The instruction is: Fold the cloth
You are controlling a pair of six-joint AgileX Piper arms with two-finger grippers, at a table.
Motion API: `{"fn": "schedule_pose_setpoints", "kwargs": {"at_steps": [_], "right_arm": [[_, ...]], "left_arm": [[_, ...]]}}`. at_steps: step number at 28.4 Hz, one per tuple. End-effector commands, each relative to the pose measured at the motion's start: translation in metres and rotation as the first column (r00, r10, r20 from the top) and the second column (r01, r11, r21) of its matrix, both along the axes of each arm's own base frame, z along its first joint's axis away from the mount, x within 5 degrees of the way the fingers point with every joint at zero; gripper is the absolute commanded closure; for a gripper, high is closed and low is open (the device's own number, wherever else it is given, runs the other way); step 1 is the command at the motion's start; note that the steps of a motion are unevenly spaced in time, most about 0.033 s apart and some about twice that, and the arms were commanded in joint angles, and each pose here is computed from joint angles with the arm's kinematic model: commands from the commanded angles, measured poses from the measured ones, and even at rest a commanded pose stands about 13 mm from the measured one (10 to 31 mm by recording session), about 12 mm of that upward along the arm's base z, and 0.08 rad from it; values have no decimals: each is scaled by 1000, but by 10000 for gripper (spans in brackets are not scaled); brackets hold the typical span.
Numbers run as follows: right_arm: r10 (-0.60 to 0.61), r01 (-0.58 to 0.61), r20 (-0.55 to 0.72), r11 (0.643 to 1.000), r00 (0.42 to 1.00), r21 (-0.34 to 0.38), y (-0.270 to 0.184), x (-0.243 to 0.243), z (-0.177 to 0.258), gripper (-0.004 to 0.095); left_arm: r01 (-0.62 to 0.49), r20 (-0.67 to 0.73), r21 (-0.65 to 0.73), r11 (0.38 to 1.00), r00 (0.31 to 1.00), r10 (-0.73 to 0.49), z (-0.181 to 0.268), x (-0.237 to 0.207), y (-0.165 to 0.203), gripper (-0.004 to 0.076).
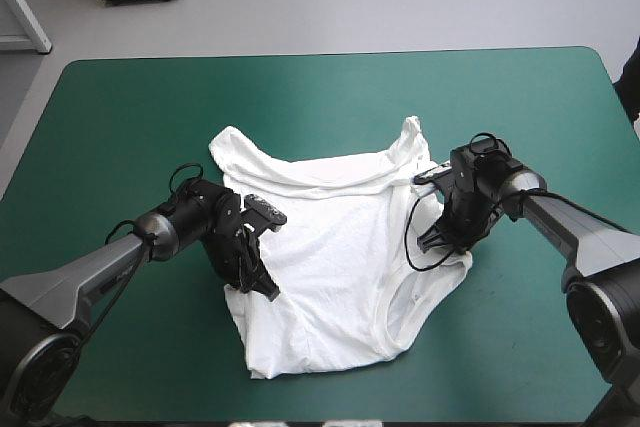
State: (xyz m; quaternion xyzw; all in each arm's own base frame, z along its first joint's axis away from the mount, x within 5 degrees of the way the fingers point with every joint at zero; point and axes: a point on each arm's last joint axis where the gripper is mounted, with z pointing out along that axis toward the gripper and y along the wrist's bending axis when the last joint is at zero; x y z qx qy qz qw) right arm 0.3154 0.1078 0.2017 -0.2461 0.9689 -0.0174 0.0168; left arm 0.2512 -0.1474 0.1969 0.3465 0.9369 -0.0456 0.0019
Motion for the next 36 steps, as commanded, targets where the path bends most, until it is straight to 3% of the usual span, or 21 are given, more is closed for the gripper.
{"fn": "schedule_pose_setpoints", "kwargs": {"at_steps": [1,10,16,23,28,32,33,36], "right_arm": [[-39,41,-19,991,999,124,20,-1,-10,921],[-80,32,199,973,977,230,12,-23,100,921],[-141,-13,419,939,897,344,1,-54,193,921],[-242,-135,672,879,700,458,-16,-99,300,921],[-318,-274,786,813,531,514,-29,-142,368,921],[-383,-406,850,757,361,513,-41,-179,414,921],[-411,-463,866,733,284,499,-47,-199,432,921],[-438,-547,877,693,198,470,-55,-229,453,921]], "left_arm": [[-12,-33,-18,1000,999,12,0,-3,-6,734],[12,258,-95,995,966,13,123,-19,11,734],[26,441,-159,987,896,48,203,-45,30,734],[95,678,-306,947,721,147,296,-81,51,734],[178,794,-396,901,559,238,360,-109,67,734],[262,847,-453,852,423,320,402,-139,82,734],[313,856,-479,820,374,357,418,-154,87,734],[425,847,-522,740,358,392,436,-180,91,734]]}}
